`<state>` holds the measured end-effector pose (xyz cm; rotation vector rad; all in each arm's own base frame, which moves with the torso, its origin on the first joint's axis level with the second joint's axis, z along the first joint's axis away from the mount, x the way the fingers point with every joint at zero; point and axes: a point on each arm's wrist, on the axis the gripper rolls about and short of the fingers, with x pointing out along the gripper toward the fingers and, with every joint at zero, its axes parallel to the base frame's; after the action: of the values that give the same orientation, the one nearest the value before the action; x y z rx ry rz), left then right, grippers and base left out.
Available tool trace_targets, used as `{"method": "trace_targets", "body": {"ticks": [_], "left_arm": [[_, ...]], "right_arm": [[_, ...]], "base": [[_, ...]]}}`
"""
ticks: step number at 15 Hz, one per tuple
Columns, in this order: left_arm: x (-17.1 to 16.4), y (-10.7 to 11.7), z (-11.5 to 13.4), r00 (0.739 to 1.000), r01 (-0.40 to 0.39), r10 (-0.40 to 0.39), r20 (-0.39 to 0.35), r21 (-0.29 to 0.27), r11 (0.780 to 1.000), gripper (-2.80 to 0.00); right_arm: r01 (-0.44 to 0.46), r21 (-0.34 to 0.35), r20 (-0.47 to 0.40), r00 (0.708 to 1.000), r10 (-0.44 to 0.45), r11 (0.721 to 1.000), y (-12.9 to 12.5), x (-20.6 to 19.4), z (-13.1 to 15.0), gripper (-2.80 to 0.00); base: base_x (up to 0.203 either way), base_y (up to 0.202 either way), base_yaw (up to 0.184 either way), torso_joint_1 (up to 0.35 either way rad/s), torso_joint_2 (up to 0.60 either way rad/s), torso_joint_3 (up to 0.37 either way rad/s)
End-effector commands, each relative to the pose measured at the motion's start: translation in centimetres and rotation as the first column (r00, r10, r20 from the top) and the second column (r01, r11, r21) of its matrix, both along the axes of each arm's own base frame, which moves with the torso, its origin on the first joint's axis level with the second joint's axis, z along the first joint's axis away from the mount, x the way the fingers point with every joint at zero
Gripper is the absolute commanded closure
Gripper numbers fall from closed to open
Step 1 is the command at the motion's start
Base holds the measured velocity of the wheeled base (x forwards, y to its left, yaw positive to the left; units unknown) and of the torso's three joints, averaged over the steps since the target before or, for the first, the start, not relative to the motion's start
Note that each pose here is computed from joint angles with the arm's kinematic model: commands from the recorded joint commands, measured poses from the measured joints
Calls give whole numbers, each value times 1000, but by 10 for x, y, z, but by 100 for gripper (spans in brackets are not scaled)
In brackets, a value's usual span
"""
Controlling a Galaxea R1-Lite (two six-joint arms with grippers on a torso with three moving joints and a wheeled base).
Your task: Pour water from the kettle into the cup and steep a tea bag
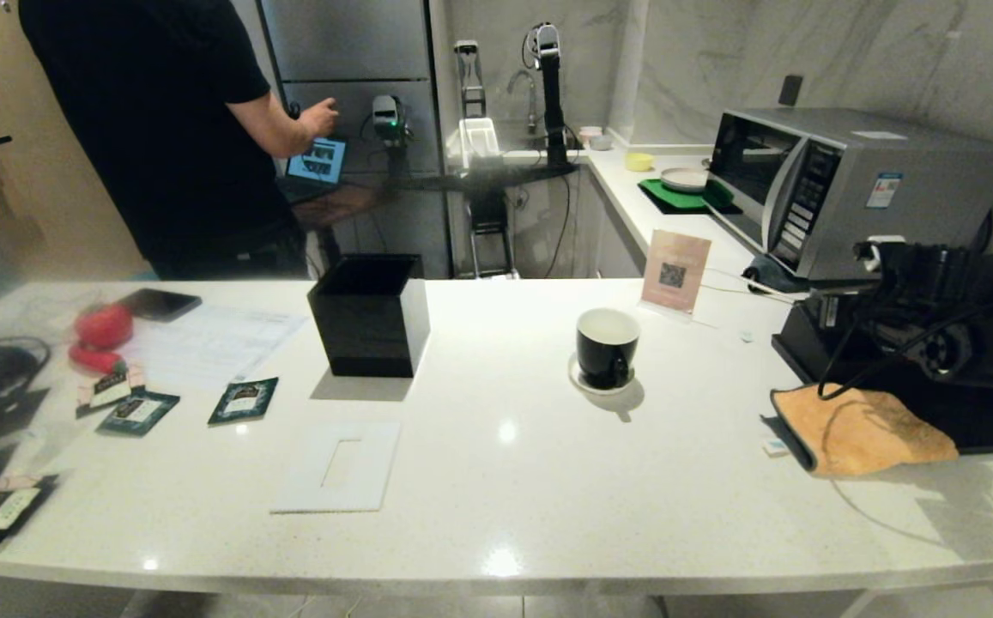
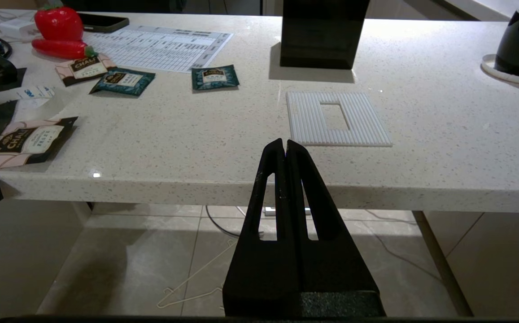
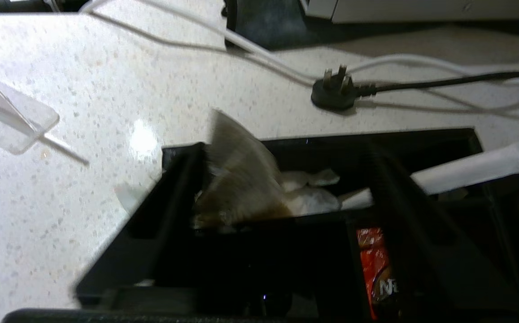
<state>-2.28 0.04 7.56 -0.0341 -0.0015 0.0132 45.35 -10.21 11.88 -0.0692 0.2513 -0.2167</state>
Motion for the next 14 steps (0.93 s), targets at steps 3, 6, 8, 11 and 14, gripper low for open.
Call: {"method": "trace_targets", "body": {"ticks": [3,6,8,11,14], "left_arm": [[0,0,0,1000,-1,1,-1,-1,1000,0],[0,0,0,1000,-1,1,-1,-1,1000,0],[0,0,0,1000,-1,1,-1,-1,1000,0],[0,0,0,1000,-1,1,-1,-1,1000,0],[0,0,0,1000,-1,1,-1,0,1000,0]], "right_arm": [[-1,-2,11,1000,1,1000,0,0,1,0],[-1,-2,14,1000,1,1000,0,-1,3,0],[-2,-4,20,1000,2,1000,1,-2,6,0],[-2,-6,29,1000,2,1000,2,-4,12,0],[-4,-11,49,999,4,1000,3,-8,22,0]], "base": [[0,0,0,0,0,0],[0,0,0,0,0,0],[0,0,0,0,0,0],[0,0,0,0,0,0],[0,0,0,0,0,0]]}}
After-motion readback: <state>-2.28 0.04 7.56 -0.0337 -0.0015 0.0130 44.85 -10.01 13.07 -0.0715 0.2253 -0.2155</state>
